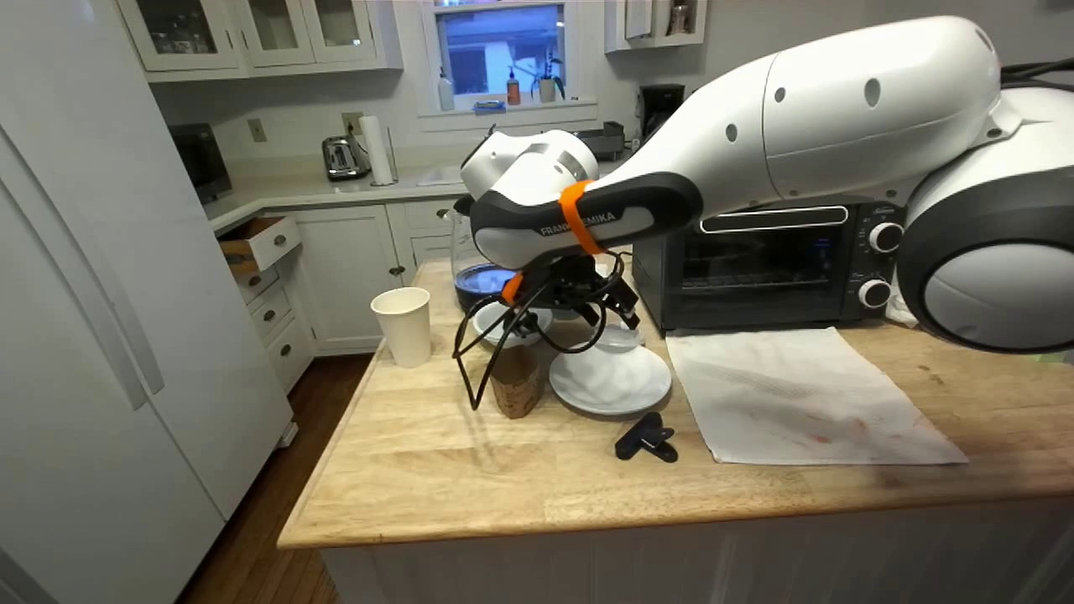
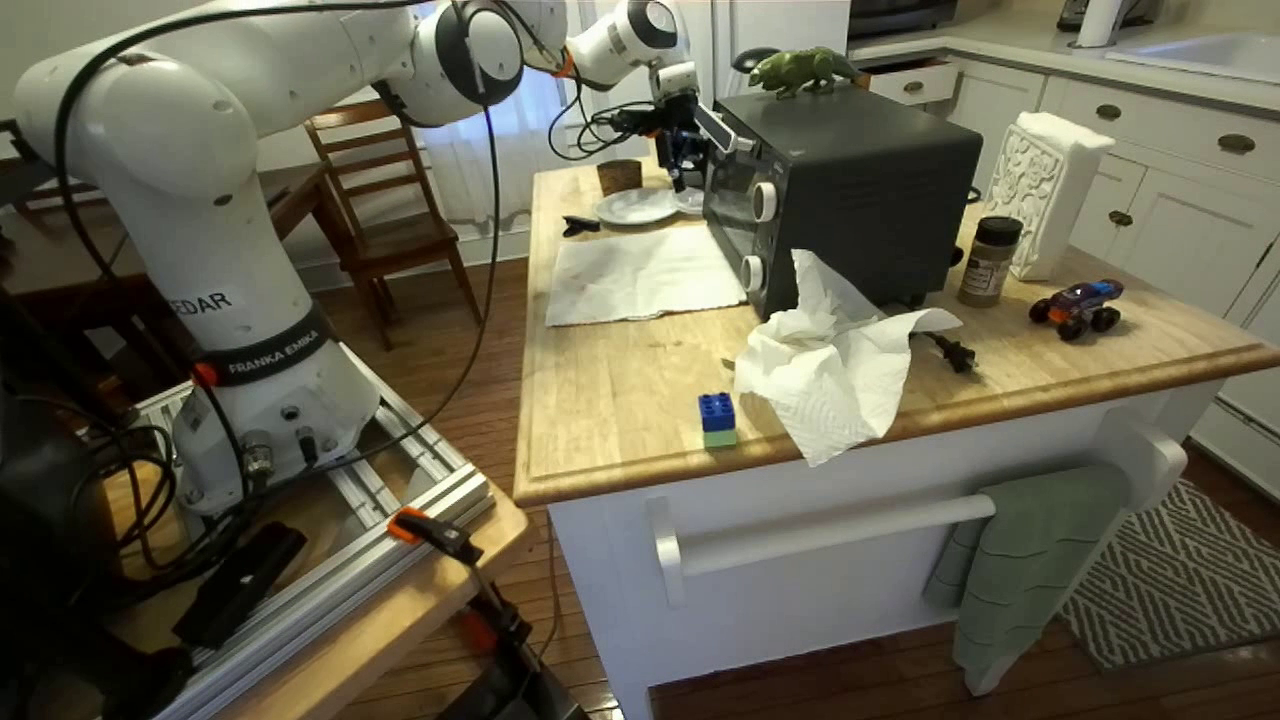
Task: Remove the white lid from the paper cup on the left and put the white paper cup in the brown coffee sleeve
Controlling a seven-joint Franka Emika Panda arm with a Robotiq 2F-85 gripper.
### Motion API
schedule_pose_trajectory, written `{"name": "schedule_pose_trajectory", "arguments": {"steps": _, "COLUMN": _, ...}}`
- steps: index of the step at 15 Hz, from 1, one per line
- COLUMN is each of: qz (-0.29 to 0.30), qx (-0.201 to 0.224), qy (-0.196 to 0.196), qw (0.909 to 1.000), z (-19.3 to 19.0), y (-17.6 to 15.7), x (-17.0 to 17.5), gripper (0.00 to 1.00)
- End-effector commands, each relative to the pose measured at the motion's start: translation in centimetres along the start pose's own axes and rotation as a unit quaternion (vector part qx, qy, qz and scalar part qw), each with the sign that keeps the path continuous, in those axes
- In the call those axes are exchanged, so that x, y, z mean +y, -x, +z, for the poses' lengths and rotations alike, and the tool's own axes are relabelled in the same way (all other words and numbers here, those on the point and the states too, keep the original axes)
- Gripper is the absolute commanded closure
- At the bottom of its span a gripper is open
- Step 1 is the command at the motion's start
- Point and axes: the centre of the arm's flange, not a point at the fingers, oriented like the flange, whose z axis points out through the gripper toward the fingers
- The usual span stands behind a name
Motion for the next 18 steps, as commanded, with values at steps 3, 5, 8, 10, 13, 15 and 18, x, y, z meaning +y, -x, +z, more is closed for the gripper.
{"name": "schedule_pose_trajectory", "arguments": {"steps": 3, "qz": 0.01, "qx": -0.019, "qy": -0.064, "qw": 0.9977, "z": -3.3, "y": -1.5, "x": 5.0, "gripper": 0.0}}
{"name": "schedule_pose_trajectory", "arguments": {"steps": 5, "qz": 0.009, "qx": -0.027, "qy": -0.094, "qw": 0.9952, "z": -6.6, "y": -2.0, "x": 5.3, "gripper": 0.0}}
{"name": "schedule_pose_trajectory", "arguments": {"steps": 8, "qz": -0.01, "qx": -0.044, "qy": -0.144, "qw": 0.9886, "z": -12.0, "y": -1.9, "x": 5.9, "gripper": 0.0}}
{"name": "schedule_pose_trajectory", "arguments": {"steps": 10, "qz": -0.03, "qx": -0.058, "qy": -0.184, "qw": 0.9807, "z": -15.5, "y": -1.3, "x": 6.0, "gripper": 0.0}}
{"name": "schedule_pose_trajectory", "arguments": {"steps": 13, "qz": -0.068, "qx": -0.085, "qy": -0.251, "qw": 0.9618, "z": -19.8, "y": 0.5, "x": 5.3, "gripper": 0.0}}
{"name": "schedule_pose_trajectory", "arguments": {"steps": 15, "qz": -0.097, "qx": -0.108, "qy": -0.287, "qw": 0.9468, "z": -21.3, "y": 2.0, "x": 4.4, "gripper": 0.0}}
{"name": "schedule_pose_trajectory", "arguments": {"steps": 18, "qz": -0.146, "qx": -0.134, "qy": -0.309, "qw": 0.9302, "z": -21.6, "y": 4.5, "x": 2.7, "gripper": 0.0}}
